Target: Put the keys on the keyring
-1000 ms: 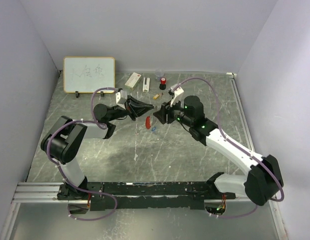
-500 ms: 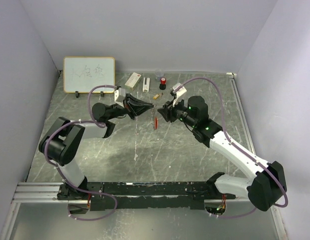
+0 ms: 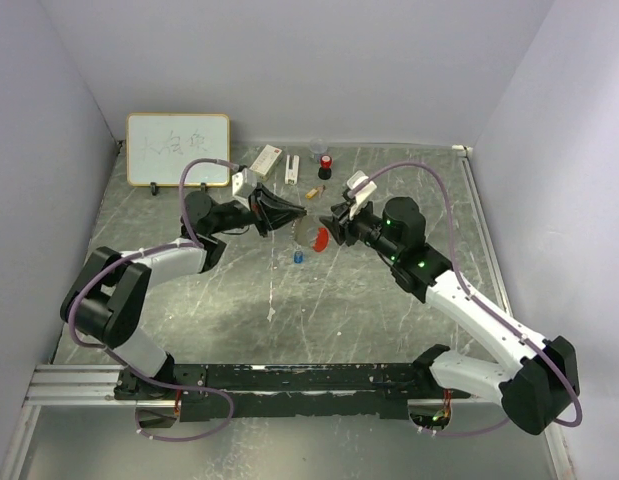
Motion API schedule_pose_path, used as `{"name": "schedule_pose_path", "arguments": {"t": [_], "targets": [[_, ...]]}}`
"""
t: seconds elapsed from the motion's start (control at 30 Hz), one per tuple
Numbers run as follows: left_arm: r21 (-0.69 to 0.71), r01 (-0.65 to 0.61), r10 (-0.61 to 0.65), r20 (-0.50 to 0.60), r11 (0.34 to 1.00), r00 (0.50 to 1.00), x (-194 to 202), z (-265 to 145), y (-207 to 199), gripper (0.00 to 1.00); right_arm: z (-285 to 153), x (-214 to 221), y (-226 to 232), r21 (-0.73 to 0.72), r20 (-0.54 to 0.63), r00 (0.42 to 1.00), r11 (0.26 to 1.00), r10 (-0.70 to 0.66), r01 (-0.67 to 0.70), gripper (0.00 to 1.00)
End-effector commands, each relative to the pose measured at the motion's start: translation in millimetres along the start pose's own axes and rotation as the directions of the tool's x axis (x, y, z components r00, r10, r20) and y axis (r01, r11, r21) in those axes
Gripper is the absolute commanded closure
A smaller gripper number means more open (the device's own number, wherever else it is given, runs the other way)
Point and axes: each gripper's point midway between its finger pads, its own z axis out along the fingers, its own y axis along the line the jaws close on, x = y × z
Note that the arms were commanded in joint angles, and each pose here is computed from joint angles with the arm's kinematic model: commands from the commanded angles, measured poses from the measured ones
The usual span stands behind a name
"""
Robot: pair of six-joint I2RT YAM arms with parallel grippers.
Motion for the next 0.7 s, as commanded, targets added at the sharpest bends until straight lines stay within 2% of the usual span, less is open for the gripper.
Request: {"name": "schedule_pose_path", "arguments": {"t": [0.0,0.23,0.67], "targets": [[0.002,-0.012,0.013,-0.066,1.000,0.998,-5.5,-0.7,1.6,0.93,-6.2,-10.6,2.3,-0.022,0.055,0.996,0.997,-0.074,0.075,0.61],[0.044,0.006,-0.001,-0.108,0.999,0.994,-1.3,-4.3,-2.3,0.93,-0.7,-2.2,19.4,-0.141,0.036,0.994,0.984,-0.105,0.109,0.59],[0.107,0.003,0.016,-0.180,0.994,0.984,9.0,-6.1,-6.9,0.93,7.3,1.0,32.6,-0.234,0.040,0.991,0.963,-0.127,0.133,0.58]]}}
